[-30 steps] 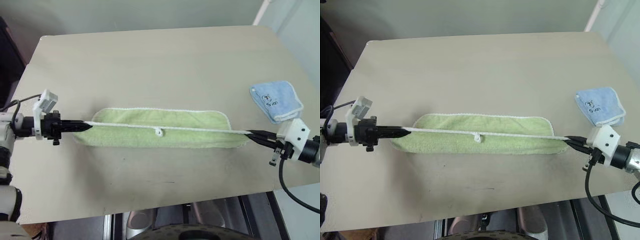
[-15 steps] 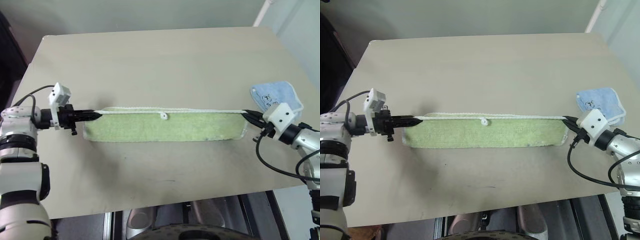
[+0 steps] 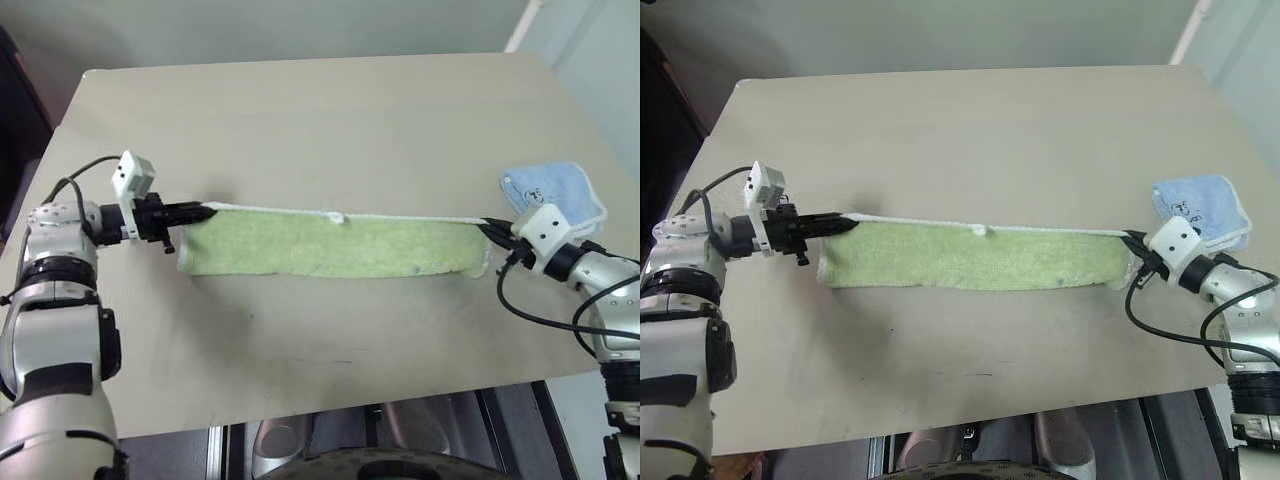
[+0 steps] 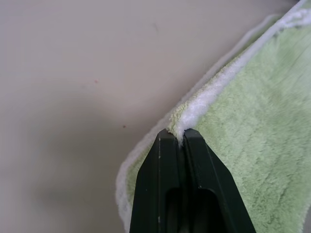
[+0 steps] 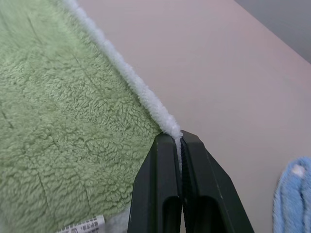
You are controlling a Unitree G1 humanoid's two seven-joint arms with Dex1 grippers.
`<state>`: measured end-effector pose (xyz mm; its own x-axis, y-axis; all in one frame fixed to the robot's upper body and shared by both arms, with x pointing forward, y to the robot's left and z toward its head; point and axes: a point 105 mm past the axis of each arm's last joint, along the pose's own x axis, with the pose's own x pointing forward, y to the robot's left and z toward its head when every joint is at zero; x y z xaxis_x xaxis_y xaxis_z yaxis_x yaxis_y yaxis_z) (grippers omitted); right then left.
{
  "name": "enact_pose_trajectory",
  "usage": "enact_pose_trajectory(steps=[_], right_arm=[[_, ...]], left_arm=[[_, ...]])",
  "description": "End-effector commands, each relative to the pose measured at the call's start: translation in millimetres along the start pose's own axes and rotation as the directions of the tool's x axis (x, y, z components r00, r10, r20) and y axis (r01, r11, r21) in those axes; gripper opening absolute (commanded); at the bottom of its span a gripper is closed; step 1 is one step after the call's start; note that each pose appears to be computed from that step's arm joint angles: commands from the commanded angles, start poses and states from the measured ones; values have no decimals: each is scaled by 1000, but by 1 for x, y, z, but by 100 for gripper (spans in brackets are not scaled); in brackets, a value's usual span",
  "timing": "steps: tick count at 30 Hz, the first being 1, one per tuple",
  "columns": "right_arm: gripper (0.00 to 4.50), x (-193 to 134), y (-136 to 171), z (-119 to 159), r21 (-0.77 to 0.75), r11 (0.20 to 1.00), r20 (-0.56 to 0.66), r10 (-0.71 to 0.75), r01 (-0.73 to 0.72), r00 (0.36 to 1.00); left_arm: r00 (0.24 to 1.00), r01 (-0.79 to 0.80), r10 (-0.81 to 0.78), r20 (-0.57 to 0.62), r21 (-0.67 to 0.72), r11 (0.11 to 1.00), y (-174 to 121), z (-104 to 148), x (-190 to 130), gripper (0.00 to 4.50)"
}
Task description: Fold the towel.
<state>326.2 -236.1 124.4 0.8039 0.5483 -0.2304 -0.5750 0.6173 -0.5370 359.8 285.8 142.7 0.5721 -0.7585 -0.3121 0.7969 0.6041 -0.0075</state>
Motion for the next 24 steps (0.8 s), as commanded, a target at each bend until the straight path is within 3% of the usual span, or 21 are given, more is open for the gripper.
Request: enact_pose_trajectory(steps=[1, 11, 15, 22, 24], right_arm=[[0, 2, -11, 4, -28, 999, 22, -36, 36, 999], [0, 17, 0, 10, -2, 998, 54, 58, -58, 997], [104, 16, 7, 15, 17, 994, 74, 105, -107, 992], [348, 14, 2, 23, 19, 996, 107, 80, -83, 991], [417, 12, -2, 24, 25, 998, 116, 52, -56, 992]], left_arm=[[999, -36, 36, 4, 26, 999, 5, 6, -5, 4], [999, -46, 45, 24, 4, 999, 6, 9, 4, 4], [999, -26, 26, 25, -7, 1000, 4, 9, 7, 107], [1000, -22, 23, 10, -16, 1000, 4, 8, 2, 354], [997, -68, 67, 27, 44, 997, 9, 13, 0, 423]])
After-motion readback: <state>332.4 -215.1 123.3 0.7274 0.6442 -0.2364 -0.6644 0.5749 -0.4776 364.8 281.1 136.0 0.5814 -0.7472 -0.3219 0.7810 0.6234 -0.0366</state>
